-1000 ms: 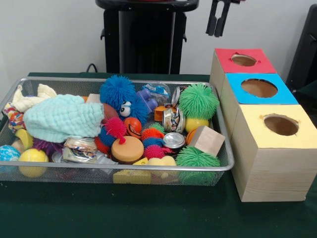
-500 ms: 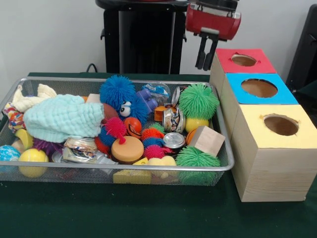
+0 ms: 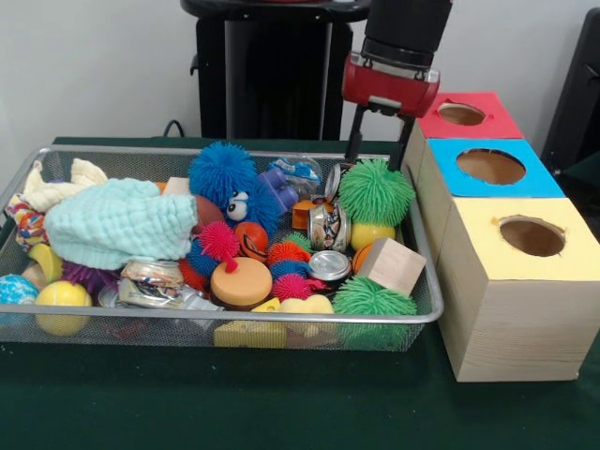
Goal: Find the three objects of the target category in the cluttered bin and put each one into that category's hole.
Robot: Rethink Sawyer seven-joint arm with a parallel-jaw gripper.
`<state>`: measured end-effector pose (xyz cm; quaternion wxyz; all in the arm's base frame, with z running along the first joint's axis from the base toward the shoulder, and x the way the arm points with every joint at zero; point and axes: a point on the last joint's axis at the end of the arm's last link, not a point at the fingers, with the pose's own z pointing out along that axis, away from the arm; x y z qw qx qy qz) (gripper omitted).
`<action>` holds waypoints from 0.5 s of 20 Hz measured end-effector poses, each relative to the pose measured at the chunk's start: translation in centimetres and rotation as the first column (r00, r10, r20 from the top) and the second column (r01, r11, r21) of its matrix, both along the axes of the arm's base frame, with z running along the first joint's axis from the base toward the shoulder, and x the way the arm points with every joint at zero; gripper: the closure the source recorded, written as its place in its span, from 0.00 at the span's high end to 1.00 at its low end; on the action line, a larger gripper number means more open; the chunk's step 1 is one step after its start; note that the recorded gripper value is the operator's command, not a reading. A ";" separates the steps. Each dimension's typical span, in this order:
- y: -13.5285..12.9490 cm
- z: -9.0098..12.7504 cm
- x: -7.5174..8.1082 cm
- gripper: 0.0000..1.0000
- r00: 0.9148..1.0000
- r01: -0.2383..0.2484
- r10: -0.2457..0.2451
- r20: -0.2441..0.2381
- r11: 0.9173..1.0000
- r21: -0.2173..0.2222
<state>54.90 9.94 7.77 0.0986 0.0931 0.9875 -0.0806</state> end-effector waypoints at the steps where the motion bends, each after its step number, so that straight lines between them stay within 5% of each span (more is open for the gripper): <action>1: 0.0 -0.3 -0.2 1.00 1.000 0.000 0.000 -0.006 1.000 -0.001; 10: 0.0 -2.5 -1.0 1.00 0.998 0.025 -0.025 -0.049 1.000 0.004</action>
